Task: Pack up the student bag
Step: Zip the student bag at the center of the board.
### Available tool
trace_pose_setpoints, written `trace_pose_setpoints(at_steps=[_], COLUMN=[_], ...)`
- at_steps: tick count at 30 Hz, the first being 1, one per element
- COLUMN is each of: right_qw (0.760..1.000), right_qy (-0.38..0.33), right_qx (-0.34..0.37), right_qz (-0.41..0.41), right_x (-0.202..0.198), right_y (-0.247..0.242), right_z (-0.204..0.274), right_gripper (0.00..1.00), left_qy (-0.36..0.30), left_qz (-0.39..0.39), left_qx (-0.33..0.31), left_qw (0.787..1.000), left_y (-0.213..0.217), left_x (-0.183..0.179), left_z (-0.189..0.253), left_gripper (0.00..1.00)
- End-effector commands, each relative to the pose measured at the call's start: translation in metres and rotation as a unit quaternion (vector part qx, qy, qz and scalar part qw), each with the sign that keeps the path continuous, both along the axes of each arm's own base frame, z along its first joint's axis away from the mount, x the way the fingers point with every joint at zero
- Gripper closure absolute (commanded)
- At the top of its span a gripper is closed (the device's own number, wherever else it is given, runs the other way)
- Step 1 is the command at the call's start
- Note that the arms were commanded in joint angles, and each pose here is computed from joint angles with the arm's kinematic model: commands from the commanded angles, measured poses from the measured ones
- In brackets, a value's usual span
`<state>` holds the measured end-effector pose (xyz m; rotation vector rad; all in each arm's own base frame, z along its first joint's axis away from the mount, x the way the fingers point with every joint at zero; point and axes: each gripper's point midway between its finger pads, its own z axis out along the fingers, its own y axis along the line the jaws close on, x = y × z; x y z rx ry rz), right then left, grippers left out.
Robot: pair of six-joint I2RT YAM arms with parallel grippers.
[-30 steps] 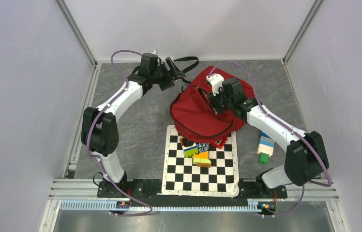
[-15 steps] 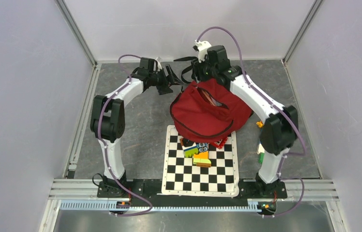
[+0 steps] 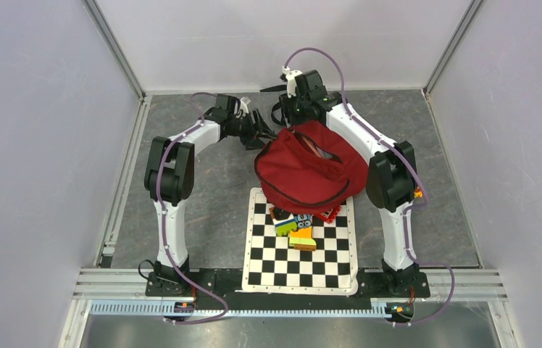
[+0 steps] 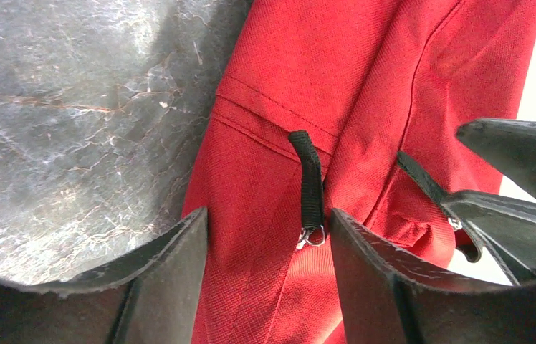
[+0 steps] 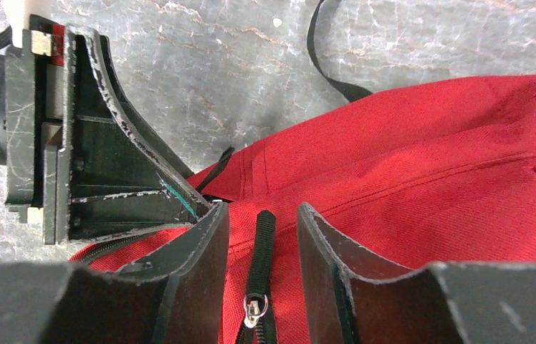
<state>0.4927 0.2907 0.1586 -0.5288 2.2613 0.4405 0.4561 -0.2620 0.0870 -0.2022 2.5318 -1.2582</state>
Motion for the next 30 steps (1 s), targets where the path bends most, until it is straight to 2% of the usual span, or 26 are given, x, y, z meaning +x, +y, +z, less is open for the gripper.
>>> trace_pose_setpoints(at_steps=[1, 8, 12, 15, 17, 19, 23, 30], right_qw=[1.000, 0.998, 0.998, 0.998, 0.998, 0.998, 0.997, 0.995], right_qy=[0.017, 0.049, 0.052, 0.050, 0.040, 0.024, -0.031, -0.062], right_qx=[0.022, 0.027, 0.031, 0.045, 0.053, 0.059, 0.073, 0.079], right_qz=[0.000, 0.006, 0.007, 0.008, 0.006, 0.002, -0.009, 0.004], right_x=[0.002, -0.005, -0.006, -0.005, -0.004, -0.003, -0.004, -0.023], right_y=[0.007, 0.011, 0.012, 0.017, 0.017, 0.015, 0.008, -0.002], right_z=[0.000, -0.020, -0.022, -0.016, -0.008, 0.001, 0.032, 0.052], right_gripper=[0.56, 0.59, 0.68, 0.81, 0.94, 1.00, 1.00, 1.00], left_qy=[-0.024, -0.019, -0.019, -0.018, -0.012, -0.003, 0.013, 0.021], left_qz=[-0.025, -0.031, -0.030, -0.022, -0.015, -0.005, 0.019, 0.042], left_qx=[-0.032, -0.035, -0.033, -0.029, -0.025, -0.019, 0.010, 0.039], left_qw=[0.999, 0.999, 0.999, 0.999, 1.000, 1.000, 1.000, 0.998], left_y=[-0.013, -0.019, -0.022, -0.020, -0.019, -0.017, -0.008, 0.002], left_x=[0.005, -0.001, -0.004, -0.004, -0.006, -0.007, -0.008, -0.004], left_z=[0.019, 0.016, 0.016, 0.015, 0.012, 0.008, -0.004, -0.012], left_gripper=[0.35, 0.45, 0.55, 0.69, 0.80, 0.88, 0.98, 0.98])
